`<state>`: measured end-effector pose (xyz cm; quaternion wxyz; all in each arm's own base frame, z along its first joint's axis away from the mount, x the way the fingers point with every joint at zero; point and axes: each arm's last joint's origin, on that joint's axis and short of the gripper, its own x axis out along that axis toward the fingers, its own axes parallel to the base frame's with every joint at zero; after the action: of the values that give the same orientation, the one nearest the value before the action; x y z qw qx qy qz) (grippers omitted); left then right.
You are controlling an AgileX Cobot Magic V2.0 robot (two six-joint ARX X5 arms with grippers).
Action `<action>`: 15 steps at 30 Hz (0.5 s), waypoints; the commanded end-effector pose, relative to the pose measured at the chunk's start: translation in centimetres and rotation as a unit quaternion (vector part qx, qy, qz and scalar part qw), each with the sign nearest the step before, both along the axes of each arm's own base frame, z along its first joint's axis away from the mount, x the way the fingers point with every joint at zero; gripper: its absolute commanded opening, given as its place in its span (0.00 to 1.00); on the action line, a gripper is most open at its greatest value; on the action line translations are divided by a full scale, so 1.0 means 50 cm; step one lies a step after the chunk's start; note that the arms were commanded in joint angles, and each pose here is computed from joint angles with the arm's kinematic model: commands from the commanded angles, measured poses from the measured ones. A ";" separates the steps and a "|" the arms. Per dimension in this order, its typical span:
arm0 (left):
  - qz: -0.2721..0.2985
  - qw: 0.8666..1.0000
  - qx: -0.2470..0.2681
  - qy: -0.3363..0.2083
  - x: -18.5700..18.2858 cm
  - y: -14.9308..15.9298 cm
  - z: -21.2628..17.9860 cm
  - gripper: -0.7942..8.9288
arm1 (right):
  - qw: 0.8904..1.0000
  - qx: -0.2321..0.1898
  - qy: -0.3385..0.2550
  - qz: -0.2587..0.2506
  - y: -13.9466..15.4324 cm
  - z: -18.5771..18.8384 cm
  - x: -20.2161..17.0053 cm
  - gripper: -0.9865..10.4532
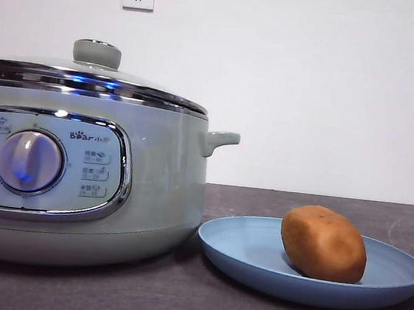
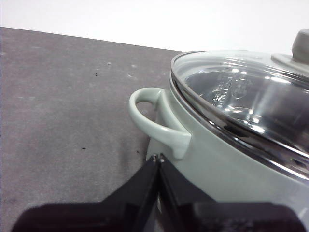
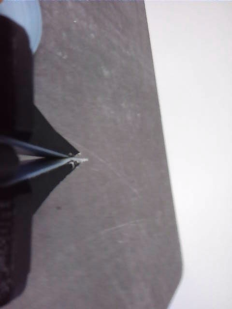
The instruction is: Take the potato out from the steamer,put the potato on the plate,close the lid
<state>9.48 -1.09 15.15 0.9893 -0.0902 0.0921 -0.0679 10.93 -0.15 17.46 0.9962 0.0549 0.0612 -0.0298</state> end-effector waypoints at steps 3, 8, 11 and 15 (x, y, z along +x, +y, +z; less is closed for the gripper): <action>0.003 1.000 -0.002 0.004 0.001 0.000 -0.009 0.08 | 0.999 0.040 -0.004 -0.004 0.000 -0.034 -0.006 0.09; 0.003 1.000 -0.002 0.004 0.001 0.000 -0.009 0.08 | 0.998 0.049 0.024 -0.008 0.000 -0.050 -0.012 0.09; 0.003 1.000 -0.002 0.004 0.001 0.000 -0.009 0.08 | 0.998 0.049 0.050 -0.010 0.000 -0.061 -0.017 0.09; 0.003 1.000 -0.002 0.005 0.001 0.000 -0.009 0.08 | 0.997 0.046 0.060 -0.010 0.000 -0.065 -0.020 0.09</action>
<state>9.48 -1.09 15.15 0.9893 -0.0902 0.0921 -0.0681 9.93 -0.15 14.59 0.9877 0.0959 0.1175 -0.0382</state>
